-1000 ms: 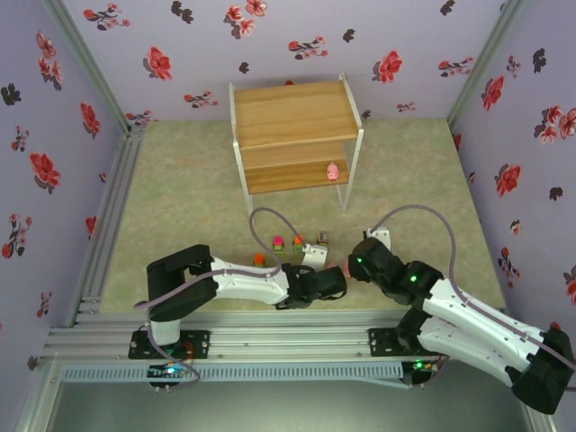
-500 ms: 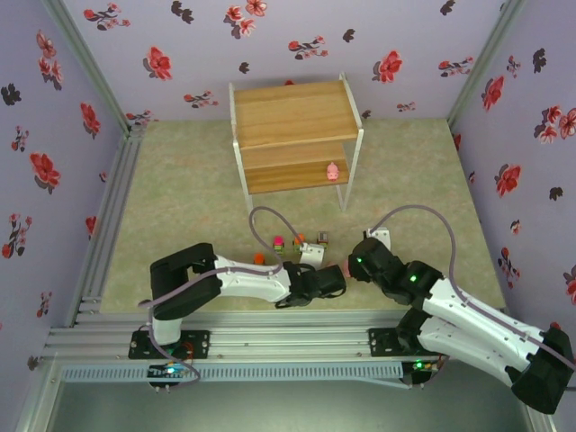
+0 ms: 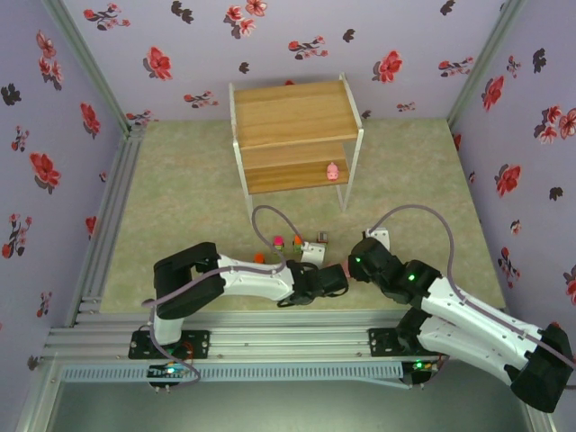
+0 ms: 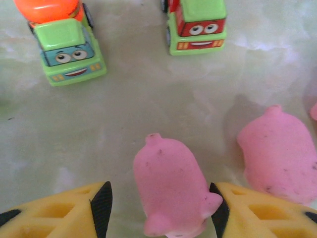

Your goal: Place and organize the plastic toys onto the shelf

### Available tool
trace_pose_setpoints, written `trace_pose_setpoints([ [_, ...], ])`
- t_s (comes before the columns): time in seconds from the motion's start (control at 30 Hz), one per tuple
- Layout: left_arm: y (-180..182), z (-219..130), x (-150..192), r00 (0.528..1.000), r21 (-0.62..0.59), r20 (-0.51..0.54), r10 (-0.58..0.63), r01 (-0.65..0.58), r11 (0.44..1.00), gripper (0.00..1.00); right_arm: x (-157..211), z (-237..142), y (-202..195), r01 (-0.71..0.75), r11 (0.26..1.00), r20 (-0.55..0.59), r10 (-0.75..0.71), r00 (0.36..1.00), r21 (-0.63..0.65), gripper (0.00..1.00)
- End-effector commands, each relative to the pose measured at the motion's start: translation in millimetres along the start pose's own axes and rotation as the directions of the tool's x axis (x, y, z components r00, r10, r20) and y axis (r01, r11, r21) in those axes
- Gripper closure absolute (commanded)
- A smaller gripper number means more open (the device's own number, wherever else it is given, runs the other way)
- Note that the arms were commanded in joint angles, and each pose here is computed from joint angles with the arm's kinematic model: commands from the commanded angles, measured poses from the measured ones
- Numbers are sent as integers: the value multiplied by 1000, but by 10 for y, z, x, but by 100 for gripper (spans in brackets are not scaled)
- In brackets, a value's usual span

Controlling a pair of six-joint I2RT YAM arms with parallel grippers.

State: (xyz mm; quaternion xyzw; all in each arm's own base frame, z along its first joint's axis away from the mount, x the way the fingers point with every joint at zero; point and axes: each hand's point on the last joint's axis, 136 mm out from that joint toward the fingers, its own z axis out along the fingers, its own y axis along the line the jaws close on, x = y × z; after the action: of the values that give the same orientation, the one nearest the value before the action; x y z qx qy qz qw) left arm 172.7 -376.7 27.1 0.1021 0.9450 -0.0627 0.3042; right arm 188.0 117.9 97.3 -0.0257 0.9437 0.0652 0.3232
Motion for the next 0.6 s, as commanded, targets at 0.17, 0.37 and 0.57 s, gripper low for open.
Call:
trace_pose_setpoints([
  [0.17, 181, 23, -35, 1000, -104, 10, -2, 3, 995, 45, 8, 14, -24, -6, 1000, 9, 6, 1000, 11, 46],
  [0.37, 137, -26, -54, 999, -95, 28, 16, -13, 995, 45, 10, 14, -24, -7, 1000, 8, 7, 1000, 12, 46],
  [0.57, 91, 4, -53, 999, -90, 25, 25, -23, 996, 45, 13, 14, -25, -6, 1000, 7, 6, 1000, 12, 46],
])
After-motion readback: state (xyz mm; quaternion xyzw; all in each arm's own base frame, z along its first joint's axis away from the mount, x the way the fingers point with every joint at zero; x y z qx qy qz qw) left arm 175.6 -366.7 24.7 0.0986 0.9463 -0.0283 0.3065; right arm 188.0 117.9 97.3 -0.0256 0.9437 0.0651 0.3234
